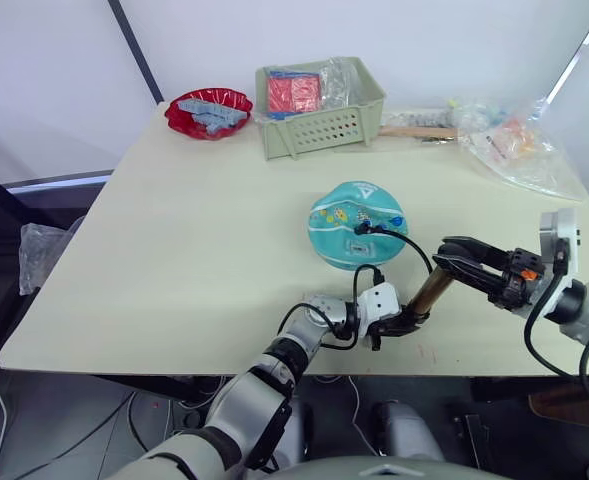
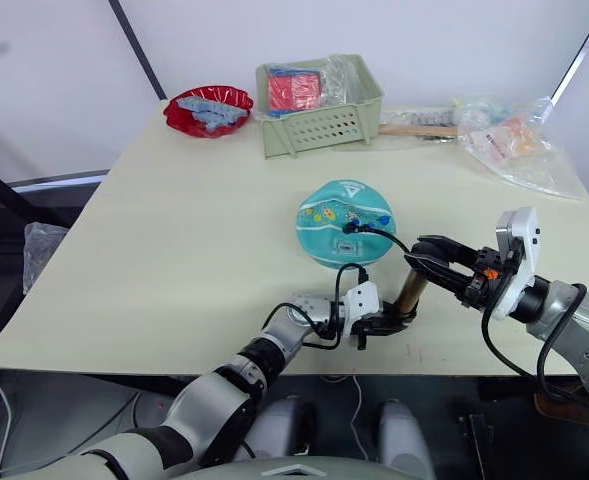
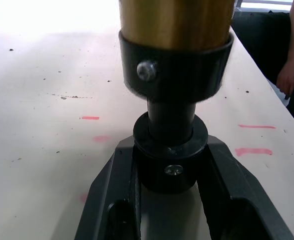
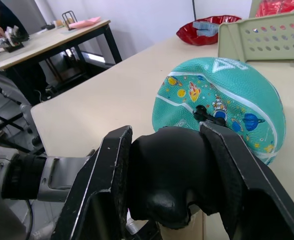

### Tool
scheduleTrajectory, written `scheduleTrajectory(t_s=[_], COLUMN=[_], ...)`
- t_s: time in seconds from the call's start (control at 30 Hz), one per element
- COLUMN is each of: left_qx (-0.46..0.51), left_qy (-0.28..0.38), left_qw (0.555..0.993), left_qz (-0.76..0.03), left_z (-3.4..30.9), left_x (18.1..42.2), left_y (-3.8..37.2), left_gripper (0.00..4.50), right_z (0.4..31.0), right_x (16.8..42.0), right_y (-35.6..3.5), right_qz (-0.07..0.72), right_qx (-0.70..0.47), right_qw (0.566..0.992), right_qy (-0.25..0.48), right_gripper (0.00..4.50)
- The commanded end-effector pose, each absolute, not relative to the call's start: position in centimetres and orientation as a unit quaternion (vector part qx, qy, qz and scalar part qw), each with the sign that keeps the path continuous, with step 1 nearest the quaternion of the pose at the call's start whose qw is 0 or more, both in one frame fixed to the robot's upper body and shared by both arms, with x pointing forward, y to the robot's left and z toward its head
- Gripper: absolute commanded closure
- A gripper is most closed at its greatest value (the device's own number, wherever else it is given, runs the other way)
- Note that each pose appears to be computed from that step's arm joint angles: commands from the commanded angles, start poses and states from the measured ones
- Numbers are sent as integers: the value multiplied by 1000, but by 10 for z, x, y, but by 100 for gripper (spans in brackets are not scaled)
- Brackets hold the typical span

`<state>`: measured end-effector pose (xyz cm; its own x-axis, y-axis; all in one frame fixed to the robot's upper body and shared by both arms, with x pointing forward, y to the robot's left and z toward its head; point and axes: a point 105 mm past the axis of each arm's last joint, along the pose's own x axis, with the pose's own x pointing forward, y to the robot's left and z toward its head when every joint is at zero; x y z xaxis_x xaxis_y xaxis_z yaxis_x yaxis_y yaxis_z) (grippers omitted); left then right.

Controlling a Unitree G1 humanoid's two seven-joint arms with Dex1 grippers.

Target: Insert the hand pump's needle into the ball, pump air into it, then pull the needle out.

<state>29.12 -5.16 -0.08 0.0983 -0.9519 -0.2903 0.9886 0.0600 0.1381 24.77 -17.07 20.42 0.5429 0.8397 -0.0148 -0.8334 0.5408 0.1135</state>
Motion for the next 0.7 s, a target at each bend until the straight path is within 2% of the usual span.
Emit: scheduleTrajectory(t_s=[0.03,0.13,0.33,0.6,0.7], left_qx=[173,180,167,158,159], left_qy=[110,114,116,117,116], left_qw=[725,727,719,716,718], left_qz=[-657,-652,-665,-669,-668], left_z=[-25,-27,-27,-27,-28], left_x=[288,289,285,281,281], left_y=[-39,-37,-38,-38,-39], left_gripper=[347,347,347,347,347], right_z=[296,312,324,320,310], right_x=[231,227,225,226,228], right_y=[-191,-192,-193,-195,-192], right_qz=[489,494,497,500,503], right_qx=[-15,-12,-3,8,18], right_qw=[867,863,861,861,861], right_qy=[-93,-102,-109,-90,-72], right_gripper=[285,285,285,285,285])
